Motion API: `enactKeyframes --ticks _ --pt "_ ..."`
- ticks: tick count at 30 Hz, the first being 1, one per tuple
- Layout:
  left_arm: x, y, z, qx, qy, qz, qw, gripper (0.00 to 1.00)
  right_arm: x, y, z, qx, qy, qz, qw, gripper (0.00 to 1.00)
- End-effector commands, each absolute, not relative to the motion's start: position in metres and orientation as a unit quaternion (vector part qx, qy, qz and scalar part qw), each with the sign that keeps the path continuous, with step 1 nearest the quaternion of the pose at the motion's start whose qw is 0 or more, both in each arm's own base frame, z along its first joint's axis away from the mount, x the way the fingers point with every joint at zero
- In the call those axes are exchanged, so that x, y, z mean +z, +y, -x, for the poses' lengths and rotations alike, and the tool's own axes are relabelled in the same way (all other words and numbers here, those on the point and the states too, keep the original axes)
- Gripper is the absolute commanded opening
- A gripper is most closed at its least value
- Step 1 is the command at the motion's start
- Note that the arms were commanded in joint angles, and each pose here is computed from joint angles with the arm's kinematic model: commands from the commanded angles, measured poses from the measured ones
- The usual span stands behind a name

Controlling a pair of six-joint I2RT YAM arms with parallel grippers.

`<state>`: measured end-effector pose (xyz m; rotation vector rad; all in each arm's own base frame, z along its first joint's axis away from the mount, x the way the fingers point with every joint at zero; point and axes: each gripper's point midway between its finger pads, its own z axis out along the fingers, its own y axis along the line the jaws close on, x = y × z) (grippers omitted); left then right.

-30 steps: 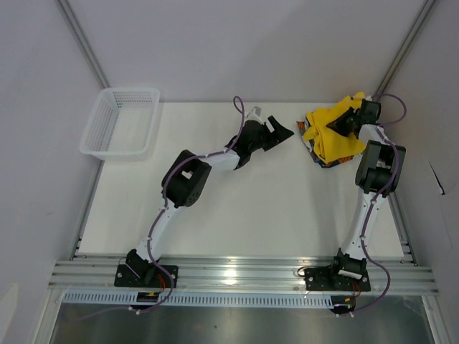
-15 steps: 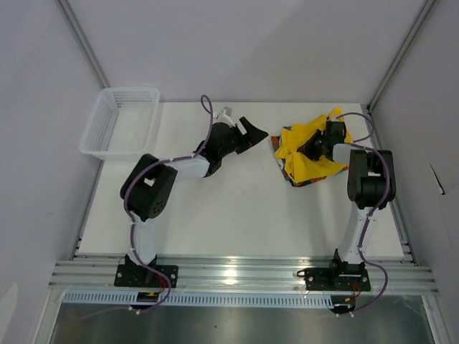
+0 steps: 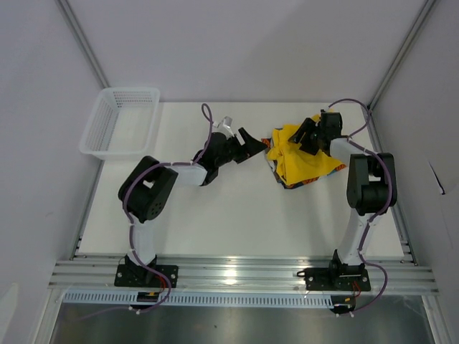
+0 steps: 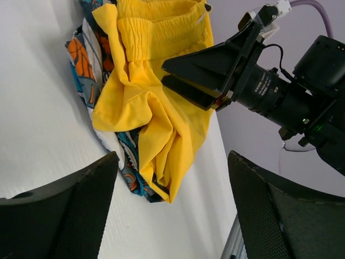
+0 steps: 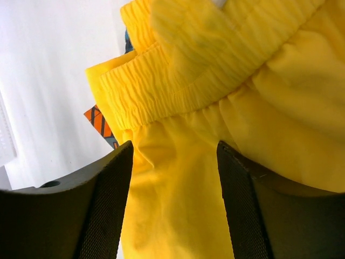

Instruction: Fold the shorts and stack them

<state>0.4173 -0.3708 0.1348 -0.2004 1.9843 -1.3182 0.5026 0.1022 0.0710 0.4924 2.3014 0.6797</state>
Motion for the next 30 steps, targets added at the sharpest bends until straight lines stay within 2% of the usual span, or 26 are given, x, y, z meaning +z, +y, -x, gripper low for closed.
enactKeyframes --ticks 1,7,11,18,22,23,24,25,26,27,28,30 --pt "0.146 -0.387 -0.414 -0.555 0.749 0.059 0.356 0.83 0.115 0.103 -0.51 0.258 0.873 -0.142 0.389 0.66" --pt "0.153 -0.412 -0.419 -0.605 0.727 0.097 0.309 0.77 0.146 0.108 -0.51 0.254 0.86 -0.117 0.427 0.67" --pt "0.141 -0.423 -0.418 -0.614 0.728 0.138 0.273 0.79 0.156 0.105 -0.512 0.249 0.855 -0.119 0.439 0.67" --pt "0.136 -0.435 -0.43 -0.615 0.728 0.168 0.253 0.83 0.154 0.105 -0.51 0.252 0.856 -0.121 0.434 0.68" --pt "0.135 -0.44 -0.441 -0.615 0.725 0.175 0.255 0.83 0.135 0.108 -0.484 0.259 0.863 -0.139 0.412 0.68" --pt "0.133 -0.441 -0.442 -0.614 0.726 0.178 0.252 0.83 0.15 0.107 -0.476 0.263 0.853 -0.136 0.429 0.69" --pt "0.133 -0.442 -0.444 -0.615 0.725 0.18 0.253 0.83 0.159 0.105 -0.475 0.262 0.843 -0.132 0.452 0.73" --pt "0.129 -0.442 -0.445 -0.614 0.726 0.182 0.25 0.83 0.161 0.103 -0.467 0.255 0.841 -0.127 0.459 0.85" --pt "0.128 -0.442 -0.445 -0.616 0.725 0.184 0.249 0.83 0.149 0.104 -0.452 0.25 0.849 -0.12 0.45 0.92" --pt "0.127 -0.442 -0.446 -0.615 0.726 0.185 0.248 0.83 0.164 0.104 -0.443 0.244 0.843 -0.099 0.47 0.93" --pt "0.125 -0.444 -0.446 -0.615 0.727 0.184 0.245 0.83 0.162 0.105 -0.435 0.236 0.846 -0.092 0.469 0.99" --pt "0.122 -0.444 -0.445 -0.614 0.728 0.186 0.242 0.83 0.161 0.114 -0.416 0.21 0.856 -0.062 0.469 1.0"
